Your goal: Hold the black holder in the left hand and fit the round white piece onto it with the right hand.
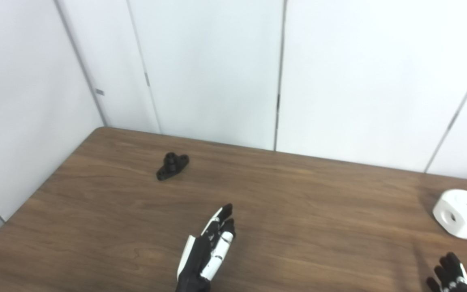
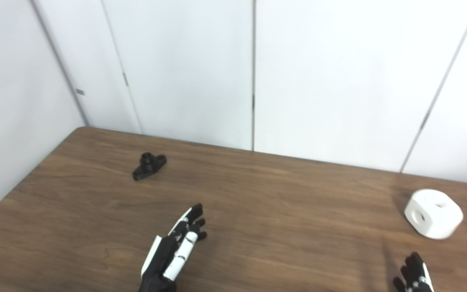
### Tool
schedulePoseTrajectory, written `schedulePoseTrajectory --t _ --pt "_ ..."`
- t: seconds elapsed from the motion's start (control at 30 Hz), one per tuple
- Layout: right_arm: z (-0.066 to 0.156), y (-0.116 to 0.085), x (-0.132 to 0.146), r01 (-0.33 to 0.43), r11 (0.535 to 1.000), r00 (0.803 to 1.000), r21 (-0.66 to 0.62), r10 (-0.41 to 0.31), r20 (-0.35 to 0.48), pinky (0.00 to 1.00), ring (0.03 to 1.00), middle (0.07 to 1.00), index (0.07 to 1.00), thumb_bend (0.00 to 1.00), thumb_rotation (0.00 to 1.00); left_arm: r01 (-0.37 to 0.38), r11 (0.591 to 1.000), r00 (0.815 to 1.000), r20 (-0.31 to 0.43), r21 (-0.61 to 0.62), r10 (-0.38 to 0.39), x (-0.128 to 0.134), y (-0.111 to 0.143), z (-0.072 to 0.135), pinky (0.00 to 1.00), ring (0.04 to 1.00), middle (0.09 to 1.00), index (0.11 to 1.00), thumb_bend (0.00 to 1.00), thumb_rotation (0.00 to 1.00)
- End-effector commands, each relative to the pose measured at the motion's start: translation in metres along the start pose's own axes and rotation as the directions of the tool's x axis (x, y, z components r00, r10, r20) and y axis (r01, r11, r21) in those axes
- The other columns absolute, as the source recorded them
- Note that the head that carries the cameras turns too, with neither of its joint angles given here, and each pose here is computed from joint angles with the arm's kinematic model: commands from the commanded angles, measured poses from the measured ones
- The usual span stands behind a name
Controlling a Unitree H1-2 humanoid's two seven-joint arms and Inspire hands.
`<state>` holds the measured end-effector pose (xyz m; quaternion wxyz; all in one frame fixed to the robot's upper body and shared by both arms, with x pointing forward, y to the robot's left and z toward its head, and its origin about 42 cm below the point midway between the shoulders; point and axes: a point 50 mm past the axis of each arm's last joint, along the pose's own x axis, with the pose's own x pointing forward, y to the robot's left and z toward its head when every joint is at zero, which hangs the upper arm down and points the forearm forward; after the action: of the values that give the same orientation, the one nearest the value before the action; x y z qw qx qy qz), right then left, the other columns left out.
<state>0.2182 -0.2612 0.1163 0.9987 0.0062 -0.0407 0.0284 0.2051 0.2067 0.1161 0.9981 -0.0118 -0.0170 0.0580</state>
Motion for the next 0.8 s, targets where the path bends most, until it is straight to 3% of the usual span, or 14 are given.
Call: schedulePoseTrajectory --t 0.0,0.77 --pt "-0.002 -0.003 0.004 -0.019 1.0 0.999 0.007 0.019 0.027 1.0 1.0 1.0 1.0 0.47 1.0 -0.056 0.998 0.985 -0.165 0.013 0.058 -0.068 0.0 -0.029 0.82 0.917 0.942 0.915 0.44 0.67" --pt "0.005 -0.007 0.003 -0.015 1.0 1.0 0.003 0.015 0.015 1.0 1.0 1.0 1.0 0.46 1.0 -0.05 0.998 0.983 -0.172 0.034 0.055 -0.068 -0.004 -0.021 0.85 0.933 0.944 0.911 0.45 0.61"
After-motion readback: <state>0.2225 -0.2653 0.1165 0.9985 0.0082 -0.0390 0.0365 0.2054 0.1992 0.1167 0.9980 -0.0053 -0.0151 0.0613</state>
